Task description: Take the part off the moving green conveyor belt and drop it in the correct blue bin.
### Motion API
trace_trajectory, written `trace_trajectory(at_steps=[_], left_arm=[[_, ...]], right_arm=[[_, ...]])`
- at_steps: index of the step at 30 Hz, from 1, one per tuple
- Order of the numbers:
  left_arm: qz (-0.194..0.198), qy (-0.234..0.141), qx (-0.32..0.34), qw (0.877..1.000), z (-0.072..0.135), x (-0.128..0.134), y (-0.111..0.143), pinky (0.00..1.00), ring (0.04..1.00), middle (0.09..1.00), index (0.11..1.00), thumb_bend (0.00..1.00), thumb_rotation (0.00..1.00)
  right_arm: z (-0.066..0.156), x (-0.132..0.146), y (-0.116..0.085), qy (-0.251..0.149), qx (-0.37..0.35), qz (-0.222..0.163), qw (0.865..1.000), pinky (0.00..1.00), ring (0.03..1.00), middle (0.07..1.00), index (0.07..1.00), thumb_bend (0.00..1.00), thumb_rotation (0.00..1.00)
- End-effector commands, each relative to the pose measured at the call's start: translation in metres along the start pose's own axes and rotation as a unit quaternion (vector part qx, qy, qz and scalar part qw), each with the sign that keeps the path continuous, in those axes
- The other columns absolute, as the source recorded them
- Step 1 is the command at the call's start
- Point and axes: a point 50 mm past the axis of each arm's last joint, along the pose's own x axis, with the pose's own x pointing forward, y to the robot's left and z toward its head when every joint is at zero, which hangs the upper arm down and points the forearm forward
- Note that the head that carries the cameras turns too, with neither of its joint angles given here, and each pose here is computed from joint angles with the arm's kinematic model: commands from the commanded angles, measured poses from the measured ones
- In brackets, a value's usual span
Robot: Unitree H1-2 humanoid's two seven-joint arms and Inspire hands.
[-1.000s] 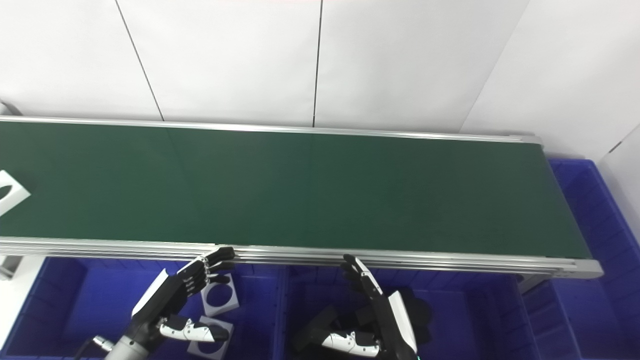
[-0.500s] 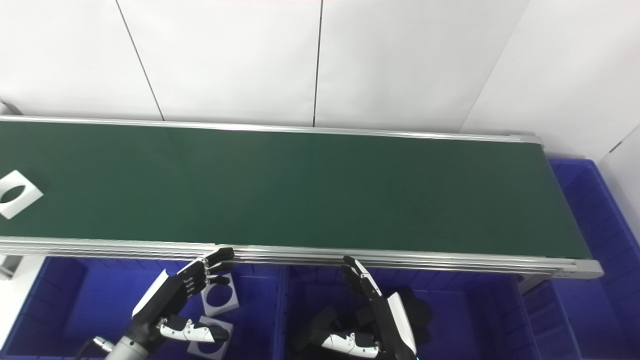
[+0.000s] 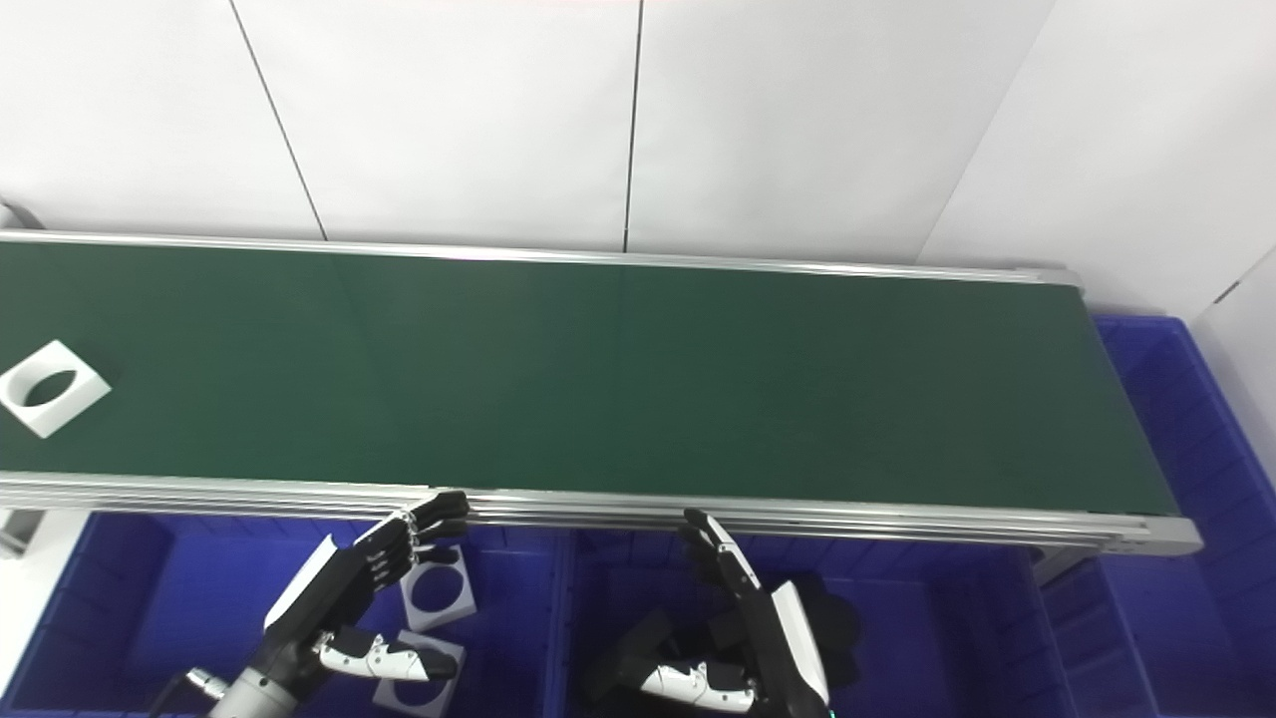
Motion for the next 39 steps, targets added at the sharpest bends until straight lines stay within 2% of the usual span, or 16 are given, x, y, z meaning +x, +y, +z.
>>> trace_trajectory(at_steps=[1, 7, 13, 14, 15, 19, 22, 39], left_arm=[[0.003, -0.037, 0.015, 0.999, 0.011, 0.006, 0.004, 0.75, 0.847, 0.89, 0.872, 0.87, 0.18], [0.006, -0.036, 0.012, 0.999, 0.01, 0.007, 0.003, 0.75, 0.839, 0.885, 0.868, 0.87, 0.17], [0.0, -0.035, 0.016, 0.999, 0.01, 0.009, -0.009, 0.76, 0.849, 0.885, 0.873, 0.88, 0.19], [-0.001, -0.035, 0.015, 0.999, 0.01, 0.009, -0.011, 0.76, 0.851, 0.886, 0.873, 0.88, 0.2], [-0.001, -0.036, 0.014, 0.999, 0.01, 0.01, -0.014, 0.76, 0.845, 0.883, 0.87, 0.88, 0.19], [0.001, -0.039, 0.011, 0.999, 0.012, 0.015, -0.025, 0.74, 0.835, 0.881, 0.867, 0.89, 0.17], [0.004, -0.038, 0.012, 0.999, 0.012, 0.016, -0.031, 0.73, 0.839, 0.883, 0.867, 0.89, 0.17], [0.006, -0.027, 0.029, 0.999, 0.006, 0.018, -0.036, 0.73, 0.839, 0.884, 0.876, 0.89, 0.2]], right_arm=[[0.01, 0.003, -0.003, -0.036, 0.003, -0.008, 0.999, 0.81, 0.846, 0.868, 0.922, 0.89, 0.38], [0.009, 0.002, -0.005, -0.036, 0.002, -0.008, 0.999, 0.8, 0.844, 0.87, 0.92, 0.89, 0.38], [0.002, -0.003, -0.013, -0.047, 0.006, -0.011, 0.999, 0.71, 0.801, 0.869, 0.919, 0.87, 0.35], [0.001, -0.004, -0.015, -0.048, 0.009, -0.012, 0.999, 0.72, 0.777, 0.872, 0.92, 0.86, 0.33], [0.0, -0.005, -0.018, -0.047, 0.009, -0.013, 0.999, 0.76, 0.793, 0.873, 0.919, 0.86, 0.32], [-0.002, -0.009, -0.026, -0.044, 0.006, -0.016, 0.999, 0.82, 0.836, 0.867, 0.917, 0.86, 0.29], [-0.005, -0.011, -0.029, -0.039, -0.001, -0.017, 0.999, 0.81, 0.848, 0.858, 0.916, 0.86, 0.32], [-0.02, -0.014, -0.032, -0.02, -0.008, -0.014, 1.0, 0.8, 0.835, 0.853, 0.907, 0.86, 0.31]])
